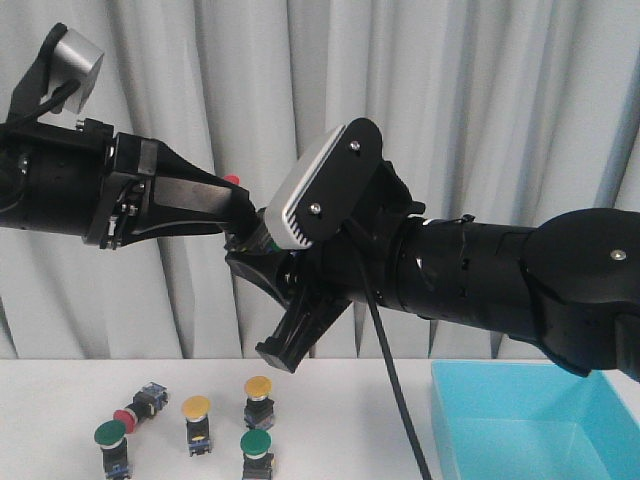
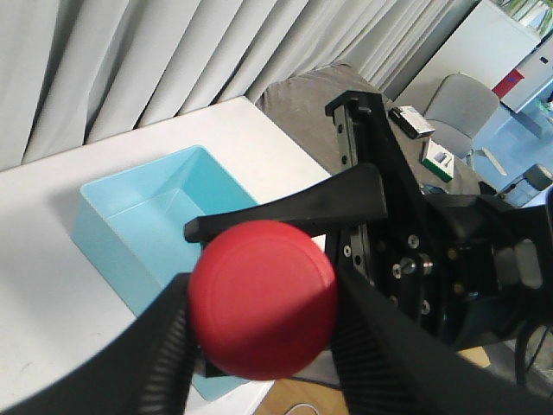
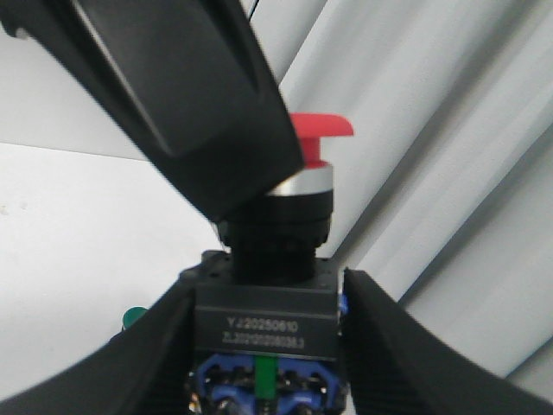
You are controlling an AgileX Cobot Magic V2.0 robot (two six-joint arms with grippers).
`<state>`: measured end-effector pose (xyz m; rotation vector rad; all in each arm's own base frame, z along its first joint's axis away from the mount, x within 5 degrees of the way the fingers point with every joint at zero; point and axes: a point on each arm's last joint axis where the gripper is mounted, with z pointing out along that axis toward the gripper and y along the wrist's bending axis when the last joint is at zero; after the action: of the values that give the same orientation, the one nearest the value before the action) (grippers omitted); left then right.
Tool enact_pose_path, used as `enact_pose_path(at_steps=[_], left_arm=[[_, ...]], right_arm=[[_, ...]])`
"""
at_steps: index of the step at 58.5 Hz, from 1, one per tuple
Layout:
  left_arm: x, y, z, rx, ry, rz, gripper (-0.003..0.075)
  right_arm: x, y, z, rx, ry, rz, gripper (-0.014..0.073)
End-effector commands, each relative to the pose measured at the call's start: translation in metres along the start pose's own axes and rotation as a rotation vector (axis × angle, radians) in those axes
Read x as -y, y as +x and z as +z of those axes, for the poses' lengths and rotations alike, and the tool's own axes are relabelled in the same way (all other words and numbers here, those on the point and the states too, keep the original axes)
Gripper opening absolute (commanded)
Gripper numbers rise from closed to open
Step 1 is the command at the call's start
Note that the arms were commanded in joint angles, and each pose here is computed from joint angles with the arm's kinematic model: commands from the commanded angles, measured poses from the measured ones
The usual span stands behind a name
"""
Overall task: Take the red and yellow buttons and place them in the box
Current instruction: 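Close the right gripper on the red button's body, open left gripper, then carry the red button with the right gripper and drop it into the blue box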
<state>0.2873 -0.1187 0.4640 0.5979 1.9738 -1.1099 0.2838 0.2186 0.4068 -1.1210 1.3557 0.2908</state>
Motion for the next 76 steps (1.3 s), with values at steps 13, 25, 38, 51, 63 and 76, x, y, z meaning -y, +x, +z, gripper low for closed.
enact_pose_path(at_steps=[13, 25, 38, 51, 63, 76], left_arm=[[0.022, -0.014, -0.013, 0.116, 0.031, 0.024, 0.048], [0.021, -0.015, -0.013, 0.126, 0.029, 0.022, 0.0594], [0.022, -0.015, -0.014, 0.131, 0.027, 0.023, 0.0594], [0.022, -0.014, -0.014, 0.12, 0.03, 0.026, 0.0594], [0.016, -0.01, -0.014, 0.072, -0.034, 0.066, 0.0587], [0.007, -0.003, -0.014, -0.006, -0.133, 0.125, 0.0554]], right_arm=[[0.01, -0.022, -0.014, 0.065, 0.068, 0.008, -0.0008], [0.018, -0.021, -0.015, 0.061, 0.148, 0.015, -0.0008], [0.027, -0.024, -0.021, 0.066, 0.25, 0.016, -0.0008], [0.047, -0.042, -0.052, 0.116, 0.474, 0.021, -0.0008], [0.076, -0.051, -0.106, 0.175, 0.643, 0.119, -0.0008], [0.115, -0.021, -0.165, 0.136, 0.871, 0.252, -0.0008]])
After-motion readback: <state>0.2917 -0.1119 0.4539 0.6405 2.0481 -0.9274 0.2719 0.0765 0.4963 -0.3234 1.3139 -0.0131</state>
